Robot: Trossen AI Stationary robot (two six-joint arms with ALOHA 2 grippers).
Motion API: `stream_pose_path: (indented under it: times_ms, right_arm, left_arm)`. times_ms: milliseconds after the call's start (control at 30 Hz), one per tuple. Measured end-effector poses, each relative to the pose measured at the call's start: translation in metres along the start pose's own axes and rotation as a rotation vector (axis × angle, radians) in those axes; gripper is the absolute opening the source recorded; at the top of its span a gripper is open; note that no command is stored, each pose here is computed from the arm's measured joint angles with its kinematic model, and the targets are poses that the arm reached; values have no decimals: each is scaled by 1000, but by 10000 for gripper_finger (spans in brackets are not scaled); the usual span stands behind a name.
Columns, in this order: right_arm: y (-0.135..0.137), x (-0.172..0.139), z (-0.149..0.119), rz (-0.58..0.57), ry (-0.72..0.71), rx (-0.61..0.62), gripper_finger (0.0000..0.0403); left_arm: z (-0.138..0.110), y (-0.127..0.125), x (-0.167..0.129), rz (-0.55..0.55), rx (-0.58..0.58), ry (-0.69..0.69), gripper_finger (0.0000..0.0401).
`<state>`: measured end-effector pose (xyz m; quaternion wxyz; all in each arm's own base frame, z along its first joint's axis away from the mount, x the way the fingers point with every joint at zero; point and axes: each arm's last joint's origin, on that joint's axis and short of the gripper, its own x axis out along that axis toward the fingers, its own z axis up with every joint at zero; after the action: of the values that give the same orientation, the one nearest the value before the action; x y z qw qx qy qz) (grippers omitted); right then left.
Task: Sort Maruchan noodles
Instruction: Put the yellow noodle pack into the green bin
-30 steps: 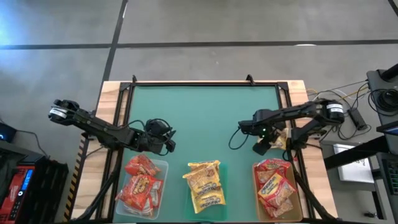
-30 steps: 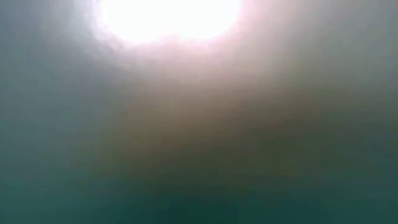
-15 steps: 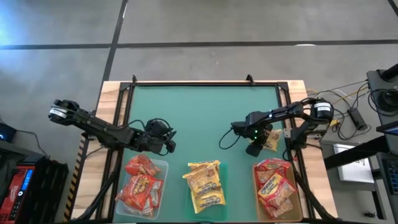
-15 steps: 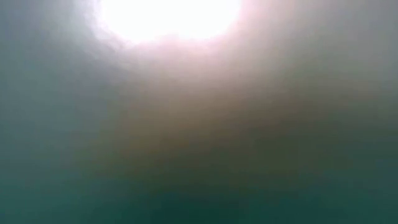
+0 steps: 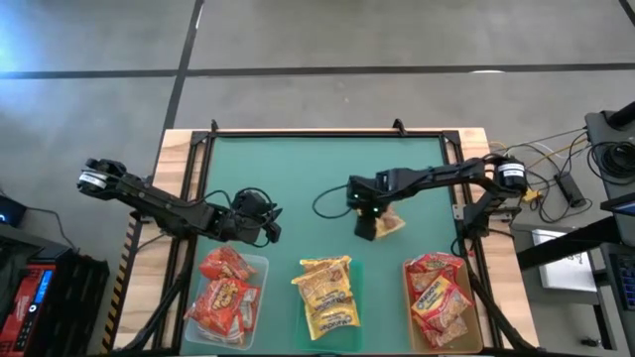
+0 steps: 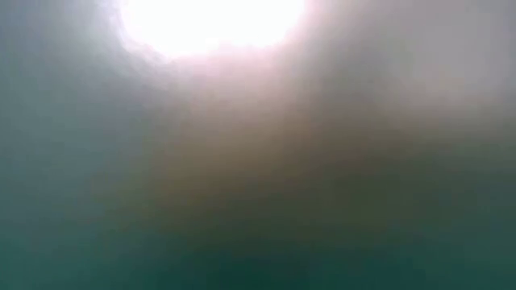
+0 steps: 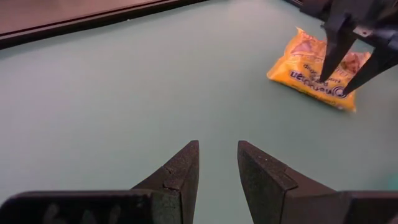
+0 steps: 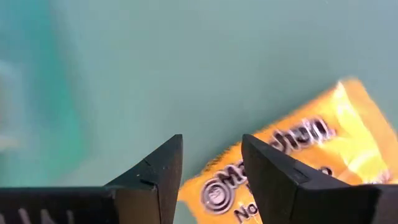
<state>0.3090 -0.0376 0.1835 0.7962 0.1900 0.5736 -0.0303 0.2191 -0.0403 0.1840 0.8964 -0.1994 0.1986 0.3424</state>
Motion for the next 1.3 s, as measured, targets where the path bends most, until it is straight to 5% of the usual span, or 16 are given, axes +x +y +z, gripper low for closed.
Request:
stream_pose_path:
  times_ms: [300, 567, 800, 1100, 1300]
  right_arm:
    - [23, -49, 3, -12, 164, 33, 155]
    - [12, -38, -28, -249, 354, 92, 155]
    - [0, -14, -47, -296, 405, 88, 155]
    - [-2, 4, -43, -240, 263, 38, 155]
    - [9, 5, -13, -49, 13, -102, 155]
  left_arm:
    - [0, 0, 0, 1, 14, 1, 94]
    - [0, -1, 0, -14, 15, 12, 94]
    - [2, -4, 0, -48, -12, 6, 94]
    - [3, -5, 0, -60, -23, 3, 94]
    - [6, -8, 0, -92, -42, -22, 94]
